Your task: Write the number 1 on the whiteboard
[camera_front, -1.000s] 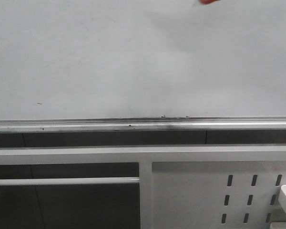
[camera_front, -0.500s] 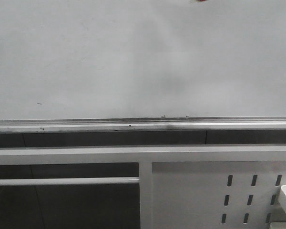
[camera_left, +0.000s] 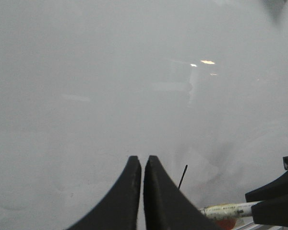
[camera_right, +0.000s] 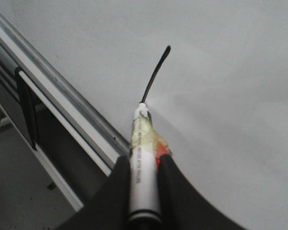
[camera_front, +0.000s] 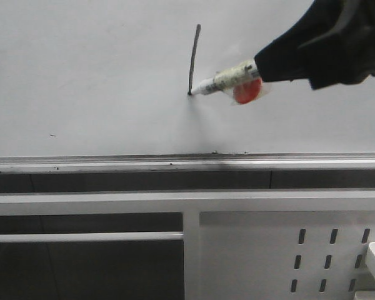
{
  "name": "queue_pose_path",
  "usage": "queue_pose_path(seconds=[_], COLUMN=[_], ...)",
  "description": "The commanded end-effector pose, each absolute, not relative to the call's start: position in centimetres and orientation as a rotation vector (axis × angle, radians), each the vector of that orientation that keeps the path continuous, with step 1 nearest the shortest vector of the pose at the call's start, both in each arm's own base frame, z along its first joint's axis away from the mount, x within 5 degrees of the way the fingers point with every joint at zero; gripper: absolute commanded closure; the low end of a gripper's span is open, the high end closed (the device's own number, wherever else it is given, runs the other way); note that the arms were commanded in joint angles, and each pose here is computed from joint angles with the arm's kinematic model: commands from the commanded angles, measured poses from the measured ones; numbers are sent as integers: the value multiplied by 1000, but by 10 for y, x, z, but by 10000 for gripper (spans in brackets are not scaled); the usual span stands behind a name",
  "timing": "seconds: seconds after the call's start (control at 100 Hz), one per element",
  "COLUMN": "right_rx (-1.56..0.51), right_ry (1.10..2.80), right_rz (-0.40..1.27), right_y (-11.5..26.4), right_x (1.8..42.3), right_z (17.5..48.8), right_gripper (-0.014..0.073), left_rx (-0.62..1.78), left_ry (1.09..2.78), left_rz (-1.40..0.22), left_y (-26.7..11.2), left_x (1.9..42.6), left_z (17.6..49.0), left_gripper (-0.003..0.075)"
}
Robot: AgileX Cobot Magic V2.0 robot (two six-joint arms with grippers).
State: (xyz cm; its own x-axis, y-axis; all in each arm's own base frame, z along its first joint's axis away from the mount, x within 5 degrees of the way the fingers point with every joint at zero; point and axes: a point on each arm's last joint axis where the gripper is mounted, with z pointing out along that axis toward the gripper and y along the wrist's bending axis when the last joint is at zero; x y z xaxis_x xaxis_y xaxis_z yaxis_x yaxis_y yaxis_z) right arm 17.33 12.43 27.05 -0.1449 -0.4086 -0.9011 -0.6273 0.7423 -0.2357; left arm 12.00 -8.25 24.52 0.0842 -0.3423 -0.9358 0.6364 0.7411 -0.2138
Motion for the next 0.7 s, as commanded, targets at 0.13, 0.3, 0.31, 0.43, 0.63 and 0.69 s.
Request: queue_pose_path(seconds=[0.13,0.3,0.31,0.43,0.63,0.69], right_rx=[-770,-839,-856,-1041,-1241,-1278], right_ry=[1710,1708,1716,1747,1851,1866], right_rz=[195,255,265,378,465,482], right_y=[126,133,134,150,155,156], right_x=[184,172,171,147,129,127], right_z=[281,287,286,287,285,289], right_gripper=[664,664,664,664,664,664], left_rx=[242,321,335,685,974,1090], left_ry=[1191,1181,1179,1104,1113,1096], left_rz=[-768,-775,-776,-796,-716,-676], left_y=[-82,-87,-88,-107,-119,-122], left_x=[121,118,117,101,97,95], left_z=[260,259,259,256,249,247], left_gripper=[740,740,740,740,738,737])
